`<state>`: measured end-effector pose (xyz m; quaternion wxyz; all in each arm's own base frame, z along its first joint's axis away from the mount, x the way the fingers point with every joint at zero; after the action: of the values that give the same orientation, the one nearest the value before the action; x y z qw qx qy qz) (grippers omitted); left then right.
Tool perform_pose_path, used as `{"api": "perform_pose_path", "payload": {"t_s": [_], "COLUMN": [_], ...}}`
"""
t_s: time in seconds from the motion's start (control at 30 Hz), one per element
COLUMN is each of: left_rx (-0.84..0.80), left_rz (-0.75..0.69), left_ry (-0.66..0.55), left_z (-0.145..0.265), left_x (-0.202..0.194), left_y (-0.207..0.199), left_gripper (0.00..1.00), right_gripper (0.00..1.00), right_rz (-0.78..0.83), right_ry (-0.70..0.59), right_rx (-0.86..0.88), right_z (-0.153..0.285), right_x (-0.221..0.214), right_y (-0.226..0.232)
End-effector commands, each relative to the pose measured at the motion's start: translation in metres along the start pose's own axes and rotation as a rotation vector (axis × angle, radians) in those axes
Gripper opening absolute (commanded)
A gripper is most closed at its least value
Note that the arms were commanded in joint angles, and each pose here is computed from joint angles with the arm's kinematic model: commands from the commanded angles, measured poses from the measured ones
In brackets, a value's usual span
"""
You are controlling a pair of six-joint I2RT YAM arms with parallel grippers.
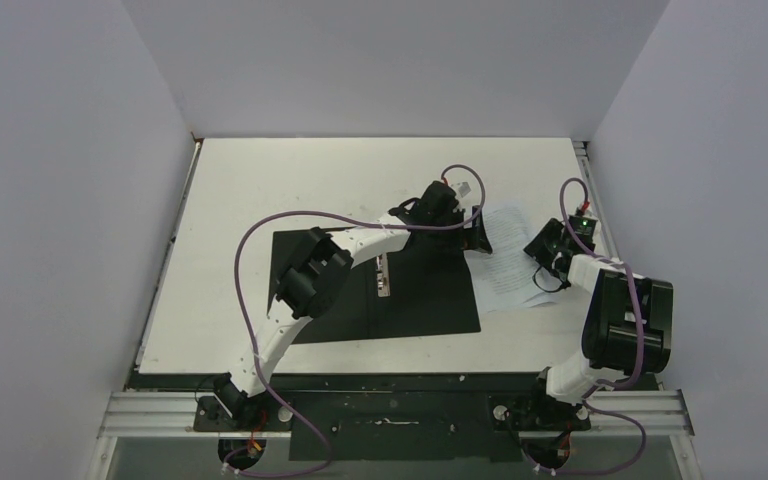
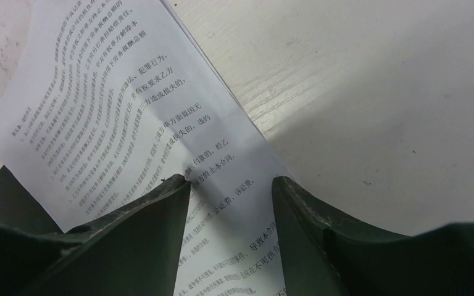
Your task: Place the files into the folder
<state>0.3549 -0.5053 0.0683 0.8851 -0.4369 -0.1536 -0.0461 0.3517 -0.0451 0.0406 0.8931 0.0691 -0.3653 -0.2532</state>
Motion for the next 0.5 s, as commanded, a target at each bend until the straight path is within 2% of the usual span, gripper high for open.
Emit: {"api": "perform_pose_path", "payload": {"t_s": [0.0, 0.13, 0.47], "left_rx": [0.034, 0.032, 0.03], "left_rz": [0.001, 0.004, 0.02], "left_ry": [0.023, 0.023, 0.026], "left_z": [-0.008, -0.009, -0.011], "left_x": [-0.006, -0.006, -0.009], "left_y": [0.016, 0.016, 0.02], "left_gripper": [0.87, 0.87, 0.87], "right_gripper": [0.48, 0.34, 0.17], "right_rz": [-0.005, 0.004, 0.023], "right_ry": [-0.014, -0.026, -0.085], "right_rx": [0.023, 0.021, -0.004], "right_z": [0.007, 0.013, 0.034], "right_x": [0.005, 0.011, 0.031], "right_y": [0.006, 0.009, 0.012]}}
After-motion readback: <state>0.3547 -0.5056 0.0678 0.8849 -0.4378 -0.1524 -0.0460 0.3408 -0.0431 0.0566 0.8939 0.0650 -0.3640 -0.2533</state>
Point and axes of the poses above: each gripper's point midway between its finger pads, its own z axis back along the fingers, its own y axis along the line the jaws close on, x = y × z, the point moved 2 cm from there along z, back along the fingers, and after that the axes turned 7 degrees about z, right-handed, at the moved point
